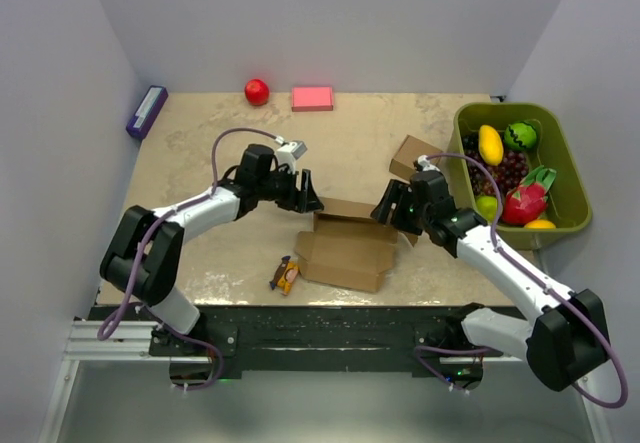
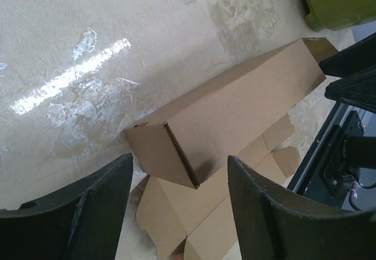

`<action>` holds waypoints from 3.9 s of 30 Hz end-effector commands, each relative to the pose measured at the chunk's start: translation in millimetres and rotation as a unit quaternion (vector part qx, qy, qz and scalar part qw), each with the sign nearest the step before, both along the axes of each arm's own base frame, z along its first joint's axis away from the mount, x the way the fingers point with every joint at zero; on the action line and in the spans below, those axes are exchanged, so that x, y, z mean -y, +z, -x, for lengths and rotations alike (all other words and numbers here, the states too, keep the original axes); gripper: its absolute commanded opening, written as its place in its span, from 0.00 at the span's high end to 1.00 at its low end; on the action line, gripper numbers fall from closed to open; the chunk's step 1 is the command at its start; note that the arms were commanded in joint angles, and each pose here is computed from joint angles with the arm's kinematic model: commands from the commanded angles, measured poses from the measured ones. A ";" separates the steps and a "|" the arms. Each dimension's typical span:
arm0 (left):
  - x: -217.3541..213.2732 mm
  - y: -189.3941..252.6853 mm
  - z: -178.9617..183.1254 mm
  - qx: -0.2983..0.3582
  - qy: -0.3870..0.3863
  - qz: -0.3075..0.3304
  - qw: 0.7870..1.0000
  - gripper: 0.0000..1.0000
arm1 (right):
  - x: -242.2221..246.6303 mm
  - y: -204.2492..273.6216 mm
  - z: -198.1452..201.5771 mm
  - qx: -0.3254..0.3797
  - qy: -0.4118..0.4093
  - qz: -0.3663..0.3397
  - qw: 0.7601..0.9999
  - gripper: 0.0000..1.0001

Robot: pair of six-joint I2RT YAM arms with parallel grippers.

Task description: Fold the paper box

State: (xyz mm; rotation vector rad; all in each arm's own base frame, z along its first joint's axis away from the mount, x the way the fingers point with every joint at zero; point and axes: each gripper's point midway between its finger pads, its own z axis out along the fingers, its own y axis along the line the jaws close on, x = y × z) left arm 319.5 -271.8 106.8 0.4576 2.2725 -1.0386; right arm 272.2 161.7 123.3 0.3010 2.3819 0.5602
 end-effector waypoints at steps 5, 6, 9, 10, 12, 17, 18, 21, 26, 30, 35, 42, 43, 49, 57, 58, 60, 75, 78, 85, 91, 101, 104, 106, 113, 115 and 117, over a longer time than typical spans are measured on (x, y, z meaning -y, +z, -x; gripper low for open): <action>9.4 11.2 -6.3 0.018 -0.015 0.027 0.999 0.36 | -18.1 -4.6 -9.4 0.016 0.002 -0.058 0.998 0.32; 10.0 8.8 -5.2 0.013 -0.016 0.029 0.999 0.37 | -19.2 -5.5 -10.0 0.016 0.001 -0.062 0.998 0.32; 13.2 8.1 -5.7 0.011 -0.021 0.035 0.999 0.41 | -21.5 -8.0 -12.2 0.019 -0.005 -0.074 0.997 0.33; 13.7 6.3 -5.6 0.009 -0.022 0.036 0.999 0.42 | -22.4 -8.3 -12.8 0.019 -0.006 -0.078 0.997 0.34; 13.9 2.9 -5.1 0.004 -0.023 0.034 0.999 0.45 | -25.7 -9.3 -14.7 0.021 -0.004 -0.088 0.996 0.35; 14.1 1.8 -4.3 0.003 -0.024 0.035 0.999 0.47 | -33.7 -8.7 -23.0 0.036 -0.005 -0.114 0.993 0.37; 13.8 1.0 -4.8 0.002 -0.022 0.034 0.999 0.48 | -37.1 -9.5 -23.8 0.036 0.000 -0.120 0.992 0.38; 13.6 3.7 -5.3 0.007 -0.021 0.035 0.999 0.48 | -44.3 -10.9 -31.4 0.045 0.001 -0.140 0.989 0.40; 9.3 10.1 -8.4 0.025 -0.010 0.027 0.999 0.48 | -59.3 -6.1 -45.9 0.065 0.013 -0.171 0.983 0.50; 6.8 10.5 -9.4 0.028 -0.005 0.023 0.999 0.49 | -64.7 -4.9 -57.5 0.078 0.004 -0.189 0.979 0.54; -3.1 11.6 -18.0 0.036 0.015 0.014 0.999 0.49 | -75.8 -1.5 -72.2 0.097 0.003 -0.221 0.970 0.60; -36.4 17.0 -42.5 0.047 0.062 0.006 0.997 0.50 | -107.1 -1.5 -84.2 0.107 0.021 -0.267 0.958 0.67; -40.1 16.6 -45.3 0.050 0.068 -0.001 0.996 0.50 | -111.4 1.4 -86.8 0.112 0.023 -0.270 0.956 0.68; -57.4 19.2 -55.8 0.059 0.091 -0.015 0.994 0.48 | -125.5 -4.9 -95.7 0.116 0.013 -0.274 0.955 0.72; -70.4 17.4 -61.6 0.058 0.110 -0.023 0.992 0.45 | -130.6 -12.5 -100.1 0.111 0.016 -0.272 0.956 0.66; -70.0 17.6 -61.3 0.057 0.109 -0.021 0.992 0.45 | -129.9 -14.5 -99.1 0.108 0.016 -0.267 0.957 0.62; -69.7 16.4 -61.2 0.056 0.109 -0.021 0.992 0.45 | -126.8 -8.3 -100.1 0.116 0.016 -0.261 0.958 0.50; -70.5 20.6 -62.0 0.062 0.110 -0.018 0.992 0.45 | -81.6 -3.8 -70.2 0.141 -0.002 -0.169 0.976 0.28; -75.8 26.6 -64.2 0.077 0.120 -0.028 0.989 0.38 | -71.0 -1.3 -64.0 0.144 -0.001 -0.139 0.980 0.27; -100.9 67.0 -69.3 0.170 0.169 -0.076 0.968 0.32 | -60.6 -3.3 -52.0 0.130 0.025 -0.086 0.987 0.24; -84.2 111.0 -46.5 0.285 0.161 -0.119 0.937 0.31 | -62.7 -12.6 -41.1 0.109 0.043 -0.087 0.989 0.23; -25.2 129.9 1.8 0.318 0.085 -0.089 0.940 0.31 | -59.7 -14.8 -45.9 0.067 0.085 -0.001 0.994 0.15; -1.4 129.5 22.6 0.308 0.080 -0.062 0.946 0.31 | -54.2 -11.0 -41.1 0.061 0.085 0.009 0.994 0.14; 13.1 119.3 35.5 0.295 0.078 -0.044 0.951 0.31 | -49.0 -9.9 -36.8 0.053 0.082 0.018 0.995 0.03; 82.2 100.7 89.4 0.265 0.037 0.025 0.963 0.34 | -31.4 8.5 -34.3 0.074 0.075 0.054 0.993 0.01; 88.7 83.0 99.7 0.239 0.031 0.036 0.970 0.35 | -32.5 18.9 -31.5 0.086 0.086 0.047 0.991 0.01; 89.3 63.9 104.9 0.205 0.037 0.042 0.977 0.38 | -32.4 34.8 -29.6 0.100 0.089 0.039 0.990 0.01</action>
